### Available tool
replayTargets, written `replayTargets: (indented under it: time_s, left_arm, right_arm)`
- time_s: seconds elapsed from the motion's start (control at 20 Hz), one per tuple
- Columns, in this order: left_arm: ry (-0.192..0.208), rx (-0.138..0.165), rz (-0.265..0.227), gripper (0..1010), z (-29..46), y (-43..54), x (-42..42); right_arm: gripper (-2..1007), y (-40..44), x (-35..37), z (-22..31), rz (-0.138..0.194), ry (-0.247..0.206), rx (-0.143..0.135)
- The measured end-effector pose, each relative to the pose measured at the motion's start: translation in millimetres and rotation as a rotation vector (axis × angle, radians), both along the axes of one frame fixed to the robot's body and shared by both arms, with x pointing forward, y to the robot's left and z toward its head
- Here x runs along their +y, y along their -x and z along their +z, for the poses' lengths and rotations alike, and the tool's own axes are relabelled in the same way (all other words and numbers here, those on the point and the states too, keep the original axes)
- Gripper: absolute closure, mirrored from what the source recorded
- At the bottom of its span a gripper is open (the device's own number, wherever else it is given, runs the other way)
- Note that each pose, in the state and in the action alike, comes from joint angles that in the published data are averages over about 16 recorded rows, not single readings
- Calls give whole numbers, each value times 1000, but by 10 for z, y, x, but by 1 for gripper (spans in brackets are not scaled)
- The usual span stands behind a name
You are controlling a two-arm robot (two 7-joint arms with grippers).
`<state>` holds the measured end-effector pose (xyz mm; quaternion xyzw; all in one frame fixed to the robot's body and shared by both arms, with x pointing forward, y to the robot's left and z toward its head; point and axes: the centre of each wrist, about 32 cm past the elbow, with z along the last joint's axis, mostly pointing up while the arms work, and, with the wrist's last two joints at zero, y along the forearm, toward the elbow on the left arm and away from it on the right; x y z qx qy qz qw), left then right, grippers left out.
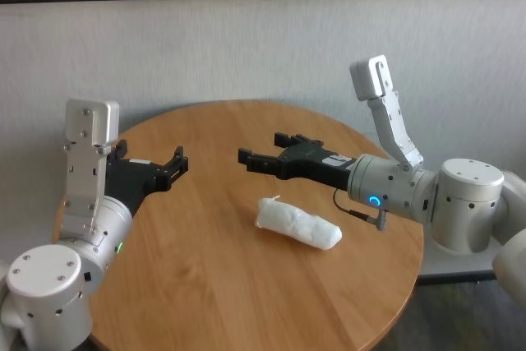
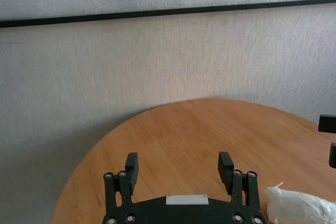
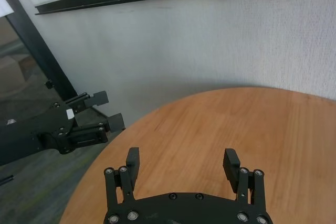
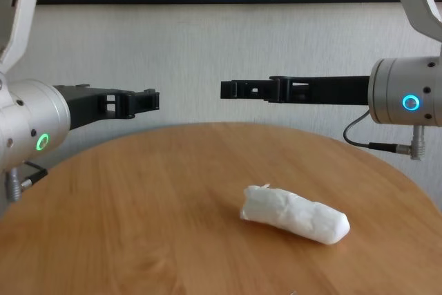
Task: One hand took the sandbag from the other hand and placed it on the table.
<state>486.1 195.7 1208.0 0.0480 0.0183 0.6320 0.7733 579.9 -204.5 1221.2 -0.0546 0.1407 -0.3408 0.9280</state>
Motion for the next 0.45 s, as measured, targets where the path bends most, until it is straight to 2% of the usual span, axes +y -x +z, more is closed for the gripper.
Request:
replayTargets:
  time_s: [0.45]
  left_arm:
    - [1, -3, 1, 10, -1, -2, 2]
  right_arm:
    - [4, 1, -3, -1, 0, -1, 1]
